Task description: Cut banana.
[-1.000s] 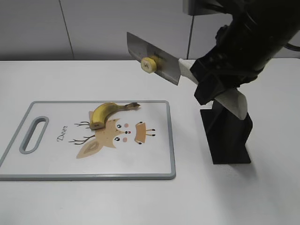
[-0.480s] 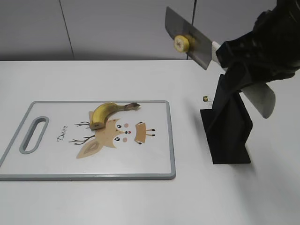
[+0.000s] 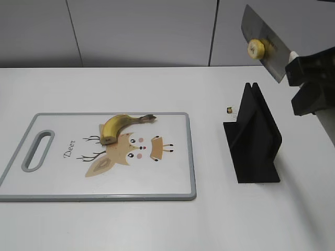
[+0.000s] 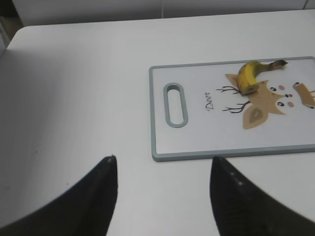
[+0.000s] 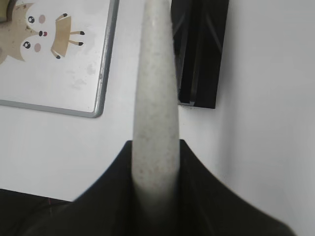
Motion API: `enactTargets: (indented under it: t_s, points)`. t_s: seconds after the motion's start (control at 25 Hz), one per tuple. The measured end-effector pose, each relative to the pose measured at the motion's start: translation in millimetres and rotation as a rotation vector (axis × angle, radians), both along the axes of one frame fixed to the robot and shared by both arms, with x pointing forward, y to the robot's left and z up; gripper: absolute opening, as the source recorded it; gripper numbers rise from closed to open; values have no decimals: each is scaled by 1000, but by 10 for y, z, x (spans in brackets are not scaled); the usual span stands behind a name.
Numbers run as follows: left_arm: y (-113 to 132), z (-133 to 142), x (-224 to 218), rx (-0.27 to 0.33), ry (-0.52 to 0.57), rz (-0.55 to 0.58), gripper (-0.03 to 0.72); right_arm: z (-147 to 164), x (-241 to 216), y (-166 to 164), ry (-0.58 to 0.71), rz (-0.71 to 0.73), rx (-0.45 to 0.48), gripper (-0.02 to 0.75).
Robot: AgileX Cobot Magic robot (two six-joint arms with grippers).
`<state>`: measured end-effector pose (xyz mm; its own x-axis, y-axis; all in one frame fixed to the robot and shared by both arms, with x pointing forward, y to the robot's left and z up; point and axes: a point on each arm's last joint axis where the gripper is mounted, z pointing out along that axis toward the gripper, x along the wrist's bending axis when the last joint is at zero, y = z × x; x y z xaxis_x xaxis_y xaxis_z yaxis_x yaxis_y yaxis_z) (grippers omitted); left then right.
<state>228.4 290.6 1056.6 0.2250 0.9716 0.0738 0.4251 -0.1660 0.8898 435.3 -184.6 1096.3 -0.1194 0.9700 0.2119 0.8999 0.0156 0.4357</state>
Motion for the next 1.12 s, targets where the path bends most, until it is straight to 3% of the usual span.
enactTargets:
  t_s: [0.16,0.64,0.84,1.12]
  points:
    - [8,-24,27,-17,-6,-27,575,-28,-25,-22,10,-30,4,160]
    - [52,-23,38,-54,-1,89,573,-97,88,-99,8,-92,-55,159]
    - [51,-23,38,-54,-1,90,573,-186,268,-236,48,-92,-6,159]
    - [51,-22,38,-57,-1,91,573,-316,412,-215,60,-66,-9,160]
